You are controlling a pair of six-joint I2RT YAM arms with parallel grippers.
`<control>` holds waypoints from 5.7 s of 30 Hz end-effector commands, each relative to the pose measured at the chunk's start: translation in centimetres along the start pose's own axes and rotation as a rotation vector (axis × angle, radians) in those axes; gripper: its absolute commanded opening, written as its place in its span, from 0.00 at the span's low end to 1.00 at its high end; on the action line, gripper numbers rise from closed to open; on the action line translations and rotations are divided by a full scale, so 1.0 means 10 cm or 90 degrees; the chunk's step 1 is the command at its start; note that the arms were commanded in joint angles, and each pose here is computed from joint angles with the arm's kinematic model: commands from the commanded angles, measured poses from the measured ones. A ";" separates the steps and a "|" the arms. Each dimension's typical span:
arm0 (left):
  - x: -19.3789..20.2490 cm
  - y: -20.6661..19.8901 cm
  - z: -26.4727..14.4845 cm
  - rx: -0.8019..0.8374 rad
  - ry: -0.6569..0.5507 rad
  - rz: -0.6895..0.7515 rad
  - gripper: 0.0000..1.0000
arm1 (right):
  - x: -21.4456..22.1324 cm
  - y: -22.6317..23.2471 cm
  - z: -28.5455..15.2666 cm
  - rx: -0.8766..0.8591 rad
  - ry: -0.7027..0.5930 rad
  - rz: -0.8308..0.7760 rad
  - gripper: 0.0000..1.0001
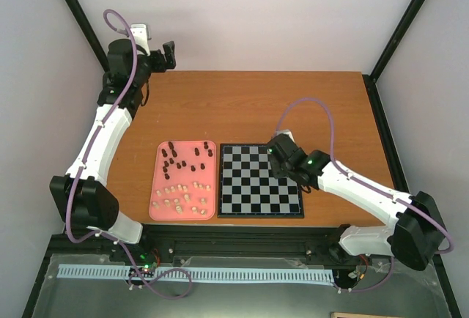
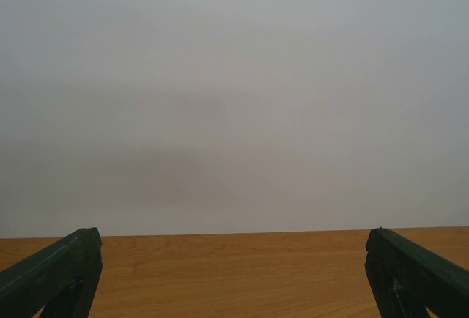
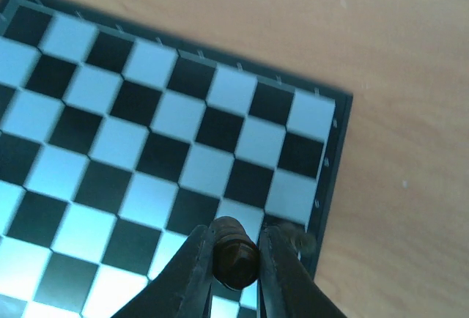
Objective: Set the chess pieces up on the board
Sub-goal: Place the chess piece on the chessboard, then pick up the chess piece from the storage box.
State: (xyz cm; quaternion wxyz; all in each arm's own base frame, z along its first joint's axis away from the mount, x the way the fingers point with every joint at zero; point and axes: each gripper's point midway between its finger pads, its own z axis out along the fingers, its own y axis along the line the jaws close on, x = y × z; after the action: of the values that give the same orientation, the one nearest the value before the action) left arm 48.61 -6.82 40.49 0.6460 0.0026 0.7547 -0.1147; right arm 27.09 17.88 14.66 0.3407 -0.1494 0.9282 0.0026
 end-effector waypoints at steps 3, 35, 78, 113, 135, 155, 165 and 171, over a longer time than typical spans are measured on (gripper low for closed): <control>-0.21 -0.08 -0.08 0.016 -0.039 0.000 1.00 | 0.41 -0.18 0.00 0.038 0.049 0.075 0.03; -0.18 -0.06 -0.02 0.012 -0.030 0.003 1.00 | 0.78 -0.41 0.30 0.042 0.095 0.140 0.03; -0.17 -0.06 -0.02 0.012 -0.026 0.001 1.00 | 0.93 -0.29 0.35 0.015 0.165 0.114 0.13; -0.15 -0.05 0.01 0.008 -0.024 0.003 1.00 | 0.80 -0.35 0.40 0.047 0.158 0.095 0.13; -0.14 -0.04 0.03 0.008 -0.022 0.001 1.00 | 0.67 -0.32 0.27 0.019 0.128 0.099 0.47; -0.27 -0.02 -0.13 -0.009 -0.043 0.013 1.00 | -0.30 -0.25 -0.02 0.000 -0.004 0.045 1.00; -0.29 -0.04 -0.20 -0.003 -0.055 0.009 1.00 | -0.96 0.26 0.22 -0.080 -0.045 0.010 1.00; -0.34 -0.03 -0.28 -0.009 -0.070 0.010 1.00 | -1.24 0.89 0.57 -0.131 -0.034 -0.080 0.94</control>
State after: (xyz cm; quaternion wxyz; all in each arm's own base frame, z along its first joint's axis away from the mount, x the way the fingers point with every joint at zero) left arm 47.47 -6.24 41.53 0.6577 -0.0054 0.7458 -0.1056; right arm 35.93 25.86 17.38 0.3426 -0.1879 0.9185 0.0599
